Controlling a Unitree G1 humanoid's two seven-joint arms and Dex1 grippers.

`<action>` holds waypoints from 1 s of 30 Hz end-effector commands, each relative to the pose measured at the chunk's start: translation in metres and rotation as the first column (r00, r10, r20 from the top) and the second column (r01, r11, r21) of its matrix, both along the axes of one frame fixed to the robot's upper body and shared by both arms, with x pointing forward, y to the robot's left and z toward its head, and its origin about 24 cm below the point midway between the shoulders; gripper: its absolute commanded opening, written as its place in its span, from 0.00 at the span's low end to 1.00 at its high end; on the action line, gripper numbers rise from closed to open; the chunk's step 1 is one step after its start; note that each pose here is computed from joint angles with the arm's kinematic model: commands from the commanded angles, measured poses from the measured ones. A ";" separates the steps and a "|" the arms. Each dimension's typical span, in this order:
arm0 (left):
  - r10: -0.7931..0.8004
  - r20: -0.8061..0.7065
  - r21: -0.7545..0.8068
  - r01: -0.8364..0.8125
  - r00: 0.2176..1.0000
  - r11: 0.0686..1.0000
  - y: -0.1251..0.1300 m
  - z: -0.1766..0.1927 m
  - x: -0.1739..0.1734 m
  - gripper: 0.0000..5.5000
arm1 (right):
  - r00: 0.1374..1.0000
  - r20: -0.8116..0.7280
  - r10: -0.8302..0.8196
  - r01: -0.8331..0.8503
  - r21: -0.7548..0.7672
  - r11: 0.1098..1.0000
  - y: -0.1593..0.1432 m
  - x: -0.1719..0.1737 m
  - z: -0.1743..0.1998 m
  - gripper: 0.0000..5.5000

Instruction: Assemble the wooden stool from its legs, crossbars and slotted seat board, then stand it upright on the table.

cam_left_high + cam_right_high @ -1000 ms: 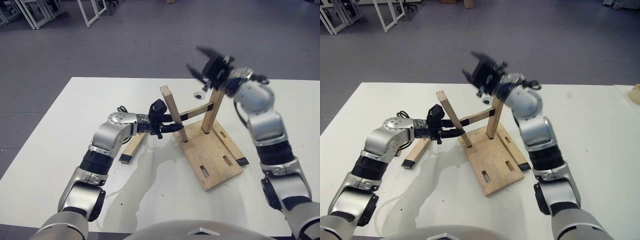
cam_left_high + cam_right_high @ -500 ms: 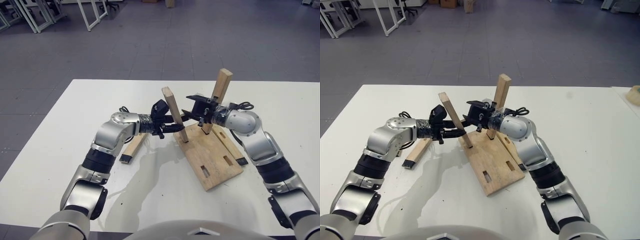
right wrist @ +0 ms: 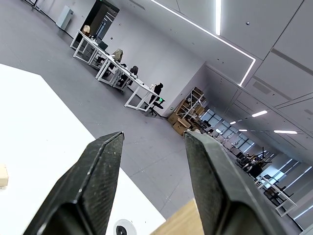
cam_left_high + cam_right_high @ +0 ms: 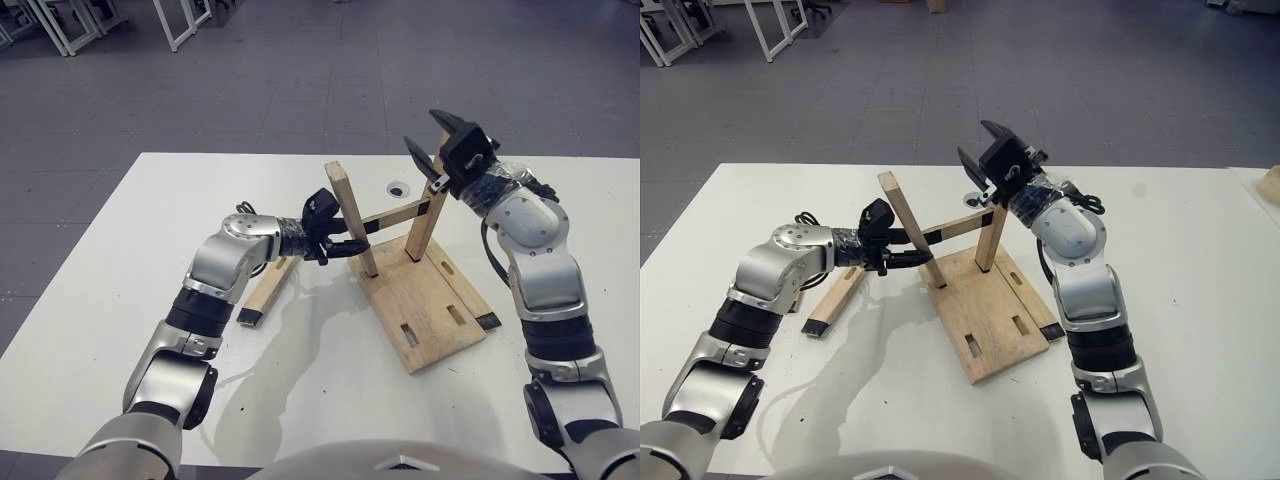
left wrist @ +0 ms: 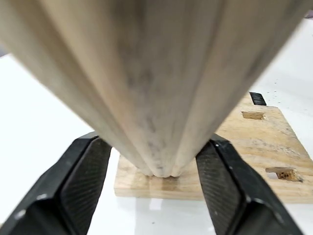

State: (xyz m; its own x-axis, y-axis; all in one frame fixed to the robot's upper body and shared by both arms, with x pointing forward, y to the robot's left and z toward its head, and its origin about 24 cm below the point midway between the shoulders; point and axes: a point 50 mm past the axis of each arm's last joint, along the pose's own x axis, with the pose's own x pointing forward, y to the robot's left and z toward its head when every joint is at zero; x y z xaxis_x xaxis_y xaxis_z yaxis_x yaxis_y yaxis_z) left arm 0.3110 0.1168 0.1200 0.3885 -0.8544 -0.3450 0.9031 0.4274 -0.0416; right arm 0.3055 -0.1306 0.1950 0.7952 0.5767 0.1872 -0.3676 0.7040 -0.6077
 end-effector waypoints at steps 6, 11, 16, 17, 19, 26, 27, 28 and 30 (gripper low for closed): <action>0.222 0.099 -0.064 -0.216 0.970 0.974 0.064 0.030 -0.049 0.56 | 0.978 -0.073 -0.193 0.194 0.001 0.981 -0.080 -0.032 -0.011 0.41; 0.592 0.129 -0.546 -0.441 0.795 0.712 0.087 0.085 -0.031 0.56 | 0.942 -0.283 -0.180 0.126 -0.201 0.972 -0.101 -0.056 -0.081 0.41; 0.617 0.155 -0.640 -0.398 0.771 0.658 0.057 0.109 -0.022 0.56 | 0.886 -0.453 -0.103 -0.058 -0.328 0.943 -0.094 -0.072 -0.140 0.41; 0.616 0.165 -0.647 -0.386 0.770 0.657 0.053 0.114 -0.020 0.56 | 0.881 -0.465 -0.090 -0.088 -0.347 0.934 -0.092 -0.073 -0.146 0.41; 0.627 0.184 -0.677 -0.365 0.757 0.639 0.046 0.127 -0.016 0.56 | 0.871 -0.484 -0.088 -0.125 -0.391 0.912 -0.092 -0.071 -0.158 0.41; 0.595 0.232 -0.657 -0.327 0.770 0.680 0.029 0.144 0.002 0.56 | 0.870 -0.492 0.012 -0.230 -0.385 0.894 -0.078 -0.071 -0.159 0.41; 0.597 0.227 -0.639 -0.345 0.769 0.687 0.028 0.140 0.006 0.56 | 0.870 -0.492 0.032 -0.244 -0.373 0.895 -0.073 -0.071 -0.158 0.41; 0.598 0.216 -0.624 -0.362 0.772 0.692 0.024 0.136 0.010 0.56 | 0.870 -0.490 0.055 -0.263 -0.367 0.893 -0.068 -0.073 -0.158 0.41; 0.594 0.199 -0.617 -0.371 0.779 0.694 0.016 0.135 0.017 0.56 | 0.870 -0.488 0.072 -0.274 -0.358 0.892 -0.062 -0.073 -0.158 0.41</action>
State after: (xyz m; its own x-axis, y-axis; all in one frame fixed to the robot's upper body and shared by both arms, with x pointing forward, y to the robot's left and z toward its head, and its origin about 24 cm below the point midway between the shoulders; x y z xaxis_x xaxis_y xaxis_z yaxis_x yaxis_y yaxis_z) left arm 0.3216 0.1428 0.2486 0.7983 -0.4937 0.3450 0.5600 0.8193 -0.1232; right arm 0.2338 -0.2012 0.0359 0.6303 0.6281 -0.4562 -0.7521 0.3485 -0.5593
